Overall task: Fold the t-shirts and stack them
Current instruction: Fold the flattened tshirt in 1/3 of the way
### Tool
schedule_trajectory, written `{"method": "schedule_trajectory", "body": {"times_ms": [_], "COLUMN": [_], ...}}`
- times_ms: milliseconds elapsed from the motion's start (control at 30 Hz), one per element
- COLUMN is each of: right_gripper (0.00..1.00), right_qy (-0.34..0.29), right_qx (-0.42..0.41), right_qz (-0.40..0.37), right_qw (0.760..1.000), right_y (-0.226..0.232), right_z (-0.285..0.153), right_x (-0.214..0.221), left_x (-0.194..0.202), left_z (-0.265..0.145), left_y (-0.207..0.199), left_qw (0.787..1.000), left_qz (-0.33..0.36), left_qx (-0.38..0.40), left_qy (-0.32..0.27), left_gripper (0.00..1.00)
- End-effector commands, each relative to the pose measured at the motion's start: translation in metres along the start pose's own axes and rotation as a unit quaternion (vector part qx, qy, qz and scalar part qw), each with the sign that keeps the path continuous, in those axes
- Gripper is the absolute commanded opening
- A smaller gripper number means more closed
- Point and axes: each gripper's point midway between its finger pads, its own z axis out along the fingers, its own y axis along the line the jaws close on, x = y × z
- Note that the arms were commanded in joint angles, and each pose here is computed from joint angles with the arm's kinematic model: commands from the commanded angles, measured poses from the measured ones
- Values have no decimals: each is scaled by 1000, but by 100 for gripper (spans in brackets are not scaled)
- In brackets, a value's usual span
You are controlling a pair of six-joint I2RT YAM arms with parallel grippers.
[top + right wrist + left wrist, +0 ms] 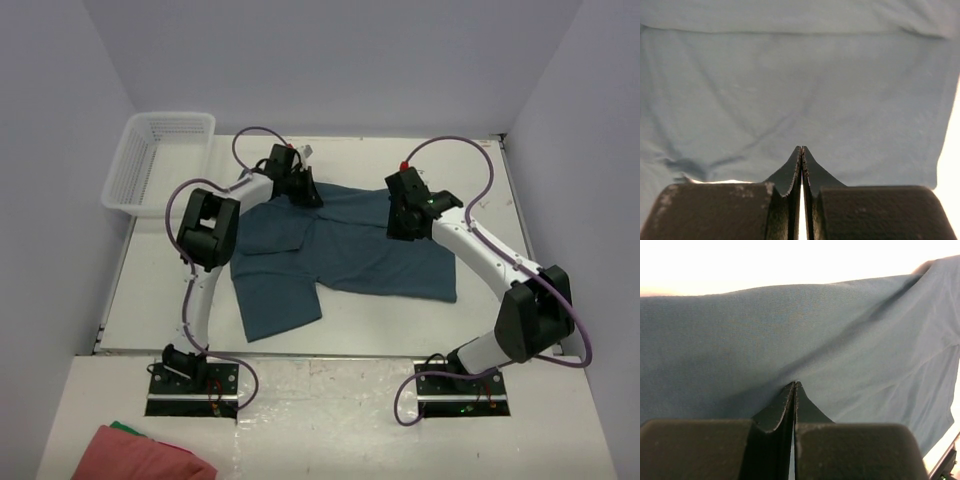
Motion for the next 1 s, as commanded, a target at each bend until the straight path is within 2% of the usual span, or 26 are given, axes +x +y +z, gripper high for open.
{"method": "schedule_trajectory", "body": {"times_ms": [0,300,500,567,600,633,667,700,767,800,867,967], "right_gripper": [0,0,0,6,14,18,23,33,44,50,52,52], "right_qy": [-4,10,9,13,15,18,25,34,31,39,55,83], "right_qx": [11,25,33,28,25,28,6,3,-23,-33,-35,-11], "right_qz": [1,12,27,57,70,92,111,133,161,173,199,241], "right_qw": [1000,1000,999,998,997,995,993,991,986,984,978,967], "right_y": [-8,-18,-30,-41,-45,-57,-55,-64,-63,-62,-70,-86], "right_z": [3,17,24,29,31,34,36,40,42,43,49,63], "right_x": [-6,-9,-12,-16,-17,-17,-16,-11,-13,-10,-1,14], "left_x": [-10,-37,-51,-60,-65,-67,-75,-77,-88,-91,-94,-93], "left_z": [-4,-18,-27,-40,-46,-50,-62,-67,-87,-95,-116,-143], "left_y": [54,82,52,32,24,13,-1,-13,-34,-43,-66,-87], "left_qw": [998,997,999,999,998,998,996,995,993,991,989,985], "left_qz": [-33,-48,-19,4,13,25,37,47,63,70,88,104], "left_qx": [-48,-50,4,15,20,27,34,41,47,50,50,24], "left_qy": [-5,-29,-34,-48,-55,-59,-71,-73,-92,-98,-112,-132], "left_gripper": [0,0,2,10,19,23,31,34,47,49,54,54]}}
